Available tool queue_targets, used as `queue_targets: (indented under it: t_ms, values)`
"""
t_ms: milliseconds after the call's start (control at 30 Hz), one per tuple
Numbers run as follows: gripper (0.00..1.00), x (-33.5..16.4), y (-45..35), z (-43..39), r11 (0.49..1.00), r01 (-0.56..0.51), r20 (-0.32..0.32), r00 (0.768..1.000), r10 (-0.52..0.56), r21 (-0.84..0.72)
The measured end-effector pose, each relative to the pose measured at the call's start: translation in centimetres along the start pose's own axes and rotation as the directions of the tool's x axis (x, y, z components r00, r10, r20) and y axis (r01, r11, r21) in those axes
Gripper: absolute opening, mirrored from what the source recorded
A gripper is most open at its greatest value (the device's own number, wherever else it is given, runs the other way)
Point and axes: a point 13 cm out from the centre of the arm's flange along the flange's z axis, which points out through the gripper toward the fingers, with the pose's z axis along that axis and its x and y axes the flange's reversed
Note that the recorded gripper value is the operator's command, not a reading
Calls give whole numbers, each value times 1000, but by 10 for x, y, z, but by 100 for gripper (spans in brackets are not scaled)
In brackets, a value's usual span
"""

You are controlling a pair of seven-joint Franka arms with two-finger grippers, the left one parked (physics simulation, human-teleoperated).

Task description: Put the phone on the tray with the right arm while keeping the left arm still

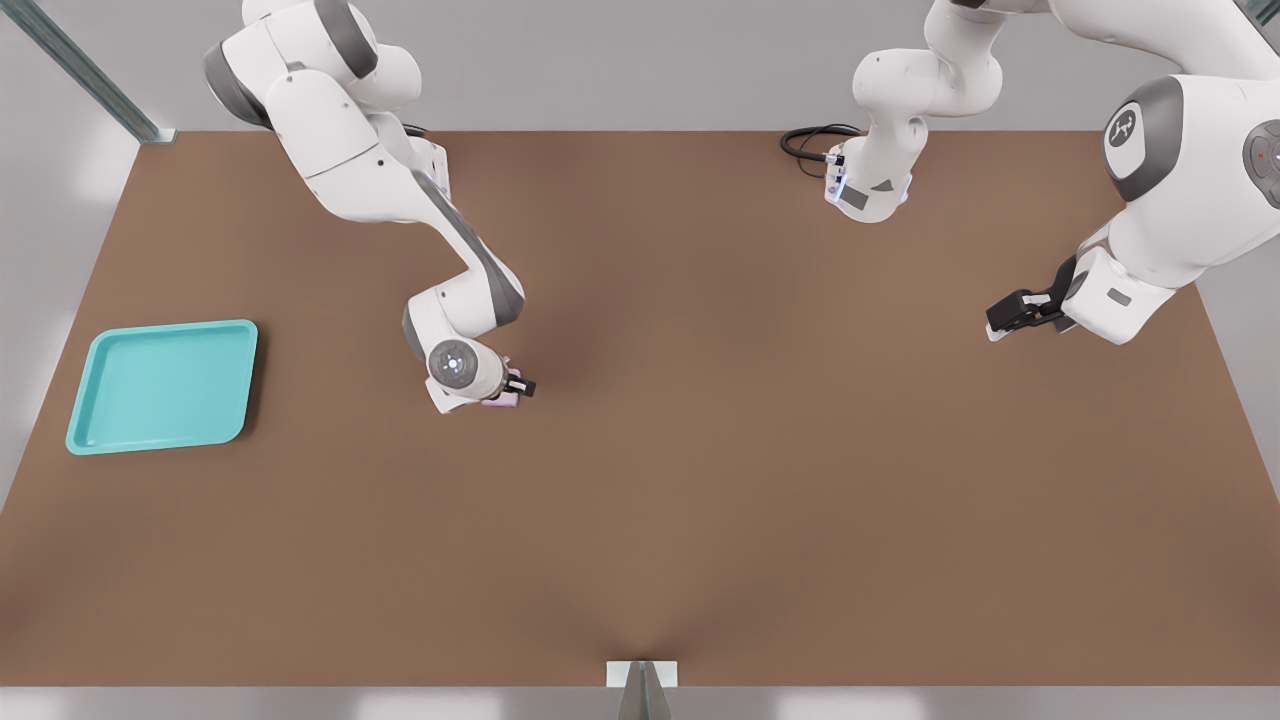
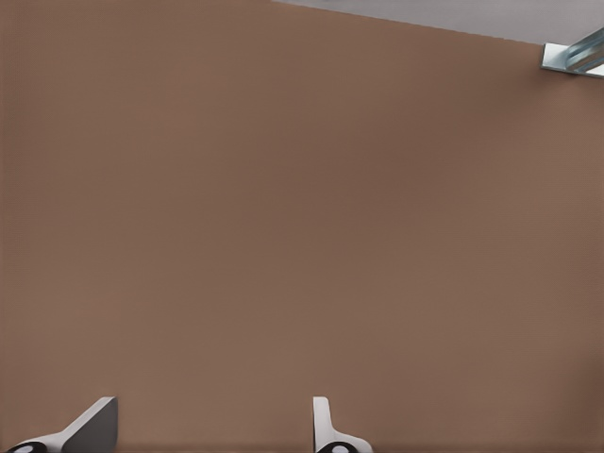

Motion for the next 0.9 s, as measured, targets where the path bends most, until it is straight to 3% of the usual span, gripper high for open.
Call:
queue_targets:
  t_ms: [500, 900]
  values:
    - [100, -8, -11, 33, 983, 181, -13, 983, -181, 32]
    - [100, -14, -10, 47, 965, 260, -12, 965, -260, 24]
